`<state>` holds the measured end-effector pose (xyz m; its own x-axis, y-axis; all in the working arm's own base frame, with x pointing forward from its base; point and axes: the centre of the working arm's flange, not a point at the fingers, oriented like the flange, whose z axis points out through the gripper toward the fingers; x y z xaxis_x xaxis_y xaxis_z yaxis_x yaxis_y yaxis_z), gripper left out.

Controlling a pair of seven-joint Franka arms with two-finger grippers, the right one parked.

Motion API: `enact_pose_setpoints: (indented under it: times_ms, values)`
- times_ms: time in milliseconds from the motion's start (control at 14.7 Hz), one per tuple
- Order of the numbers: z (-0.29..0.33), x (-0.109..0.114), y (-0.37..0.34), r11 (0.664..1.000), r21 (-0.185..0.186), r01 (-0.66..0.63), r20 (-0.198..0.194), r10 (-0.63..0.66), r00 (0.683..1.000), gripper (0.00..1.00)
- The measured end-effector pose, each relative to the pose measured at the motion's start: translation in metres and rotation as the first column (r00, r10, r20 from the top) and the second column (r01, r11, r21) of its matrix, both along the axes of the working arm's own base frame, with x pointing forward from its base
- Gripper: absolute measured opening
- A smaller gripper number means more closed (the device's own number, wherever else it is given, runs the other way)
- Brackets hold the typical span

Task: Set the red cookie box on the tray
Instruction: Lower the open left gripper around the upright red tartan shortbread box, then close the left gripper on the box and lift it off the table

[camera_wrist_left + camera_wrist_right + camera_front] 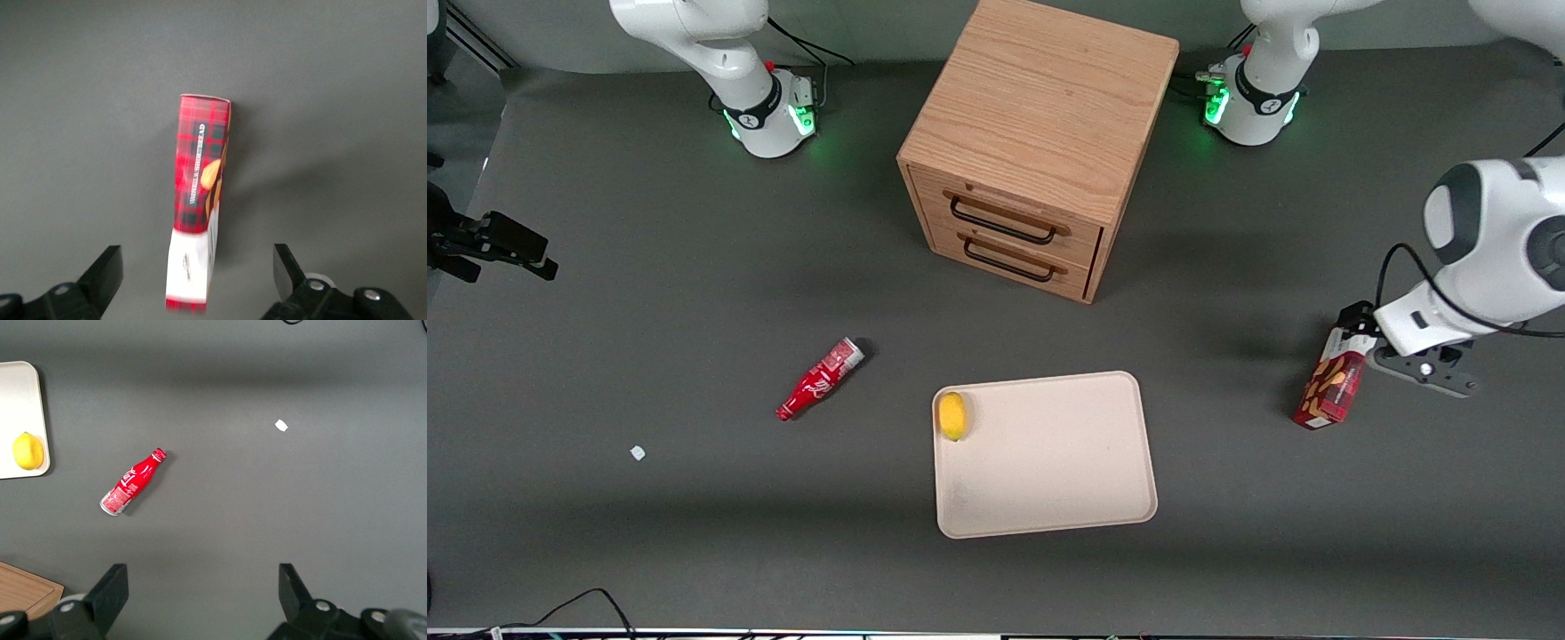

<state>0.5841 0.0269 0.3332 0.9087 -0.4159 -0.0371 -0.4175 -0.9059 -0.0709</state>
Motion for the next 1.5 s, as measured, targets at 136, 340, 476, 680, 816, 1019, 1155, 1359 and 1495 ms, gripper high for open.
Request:
enact_pose_setpoints:
  times_ms: [136,340,476,680,816,1019,1155,1359,1495]
  values:
    - [-0.038,-0.006,0.003,1.000,-0.012,0.018,0.036,-0.018,0.999,1.00]
    - [-0.077,-0.012,0.007,0.999,-0.026,0.025,0.057,-0.024,0.998,1.00]
    - [-0.089,-0.014,0.011,0.999,-0.028,0.022,0.052,-0.021,0.998,1.00]
    - [-0.098,-0.014,0.016,0.999,-0.030,0.016,0.058,-0.014,0.998,0.97]
    - [-0.104,-0.014,0.019,0.999,-0.030,0.014,0.058,-0.012,0.998,0.77]
    - [-0.106,-0.014,0.019,0.999,-0.030,0.018,0.058,-0.016,0.998,0.43]
    - [-0.106,-0.014,0.018,0.999,-0.030,0.020,0.058,-0.018,0.998,0.22]
    - [-0.101,-0.010,0.019,0.999,-0.028,0.020,0.067,-0.018,0.998,0.19]
    - [-0.084,0.000,0.022,1.000,-0.020,0.012,0.049,-0.011,0.999,0.19]
